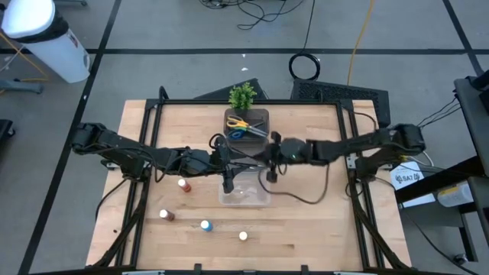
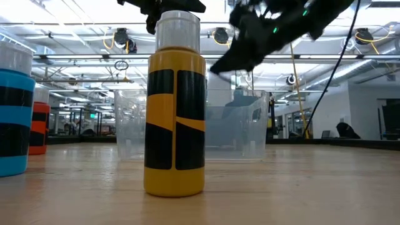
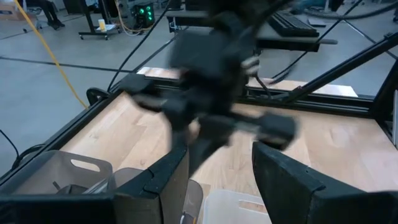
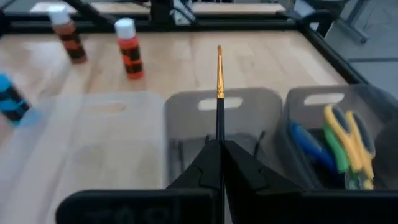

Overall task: Pick & Place Paint Supplies
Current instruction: Put the gold paintbrush into the bottom black bin, then put the brown paint bottle into the transparent bin, then put the orange paint bottle into the transparent bin

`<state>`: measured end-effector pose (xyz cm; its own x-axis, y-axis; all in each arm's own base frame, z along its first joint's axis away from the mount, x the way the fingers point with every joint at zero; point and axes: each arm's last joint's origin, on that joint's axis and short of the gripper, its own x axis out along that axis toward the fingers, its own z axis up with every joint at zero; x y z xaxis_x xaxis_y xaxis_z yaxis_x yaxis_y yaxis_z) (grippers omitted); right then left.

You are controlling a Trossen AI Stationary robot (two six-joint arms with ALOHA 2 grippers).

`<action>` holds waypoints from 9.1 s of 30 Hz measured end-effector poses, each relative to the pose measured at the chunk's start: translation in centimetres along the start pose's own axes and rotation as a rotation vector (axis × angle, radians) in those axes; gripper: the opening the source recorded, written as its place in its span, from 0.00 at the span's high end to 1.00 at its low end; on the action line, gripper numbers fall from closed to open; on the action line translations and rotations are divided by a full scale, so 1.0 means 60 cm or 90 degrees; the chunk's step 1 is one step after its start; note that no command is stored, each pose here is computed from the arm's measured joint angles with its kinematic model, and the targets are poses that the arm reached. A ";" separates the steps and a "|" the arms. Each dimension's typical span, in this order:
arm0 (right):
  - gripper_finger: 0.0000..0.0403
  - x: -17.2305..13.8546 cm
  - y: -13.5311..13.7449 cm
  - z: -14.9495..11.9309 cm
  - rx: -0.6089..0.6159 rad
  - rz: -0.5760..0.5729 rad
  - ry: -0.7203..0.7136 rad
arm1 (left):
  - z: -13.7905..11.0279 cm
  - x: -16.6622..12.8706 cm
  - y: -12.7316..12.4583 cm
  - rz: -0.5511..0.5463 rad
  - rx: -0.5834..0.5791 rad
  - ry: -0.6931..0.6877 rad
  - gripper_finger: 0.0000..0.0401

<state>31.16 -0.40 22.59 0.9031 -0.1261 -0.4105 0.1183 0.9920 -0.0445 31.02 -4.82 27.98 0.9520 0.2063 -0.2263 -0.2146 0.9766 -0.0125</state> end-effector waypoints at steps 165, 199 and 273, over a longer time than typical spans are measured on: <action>0.55 -0.237 0.112 -0.123 0.055 0.248 -0.226 | 0.003 0.115 -0.019 0.228 -0.190 0.822 0.69; 0.55 -0.237 0.112 -0.123 0.055 0.249 -0.226 | -0.053 0.155 -0.034 0.263 -0.188 0.848 0.55; 0.55 -0.237 0.112 -0.123 0.071 0.254 -0.223 | -0.150 -0.180 0.018 0.425 -0.516 0.693 0.55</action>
<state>16.07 8.14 21.40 0.9682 0.2458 -0.0472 -0.2357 0.9590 0.1576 18.55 -6.56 21.63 0.0906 0.0860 -0.9922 -0.9338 0.3535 -0.0546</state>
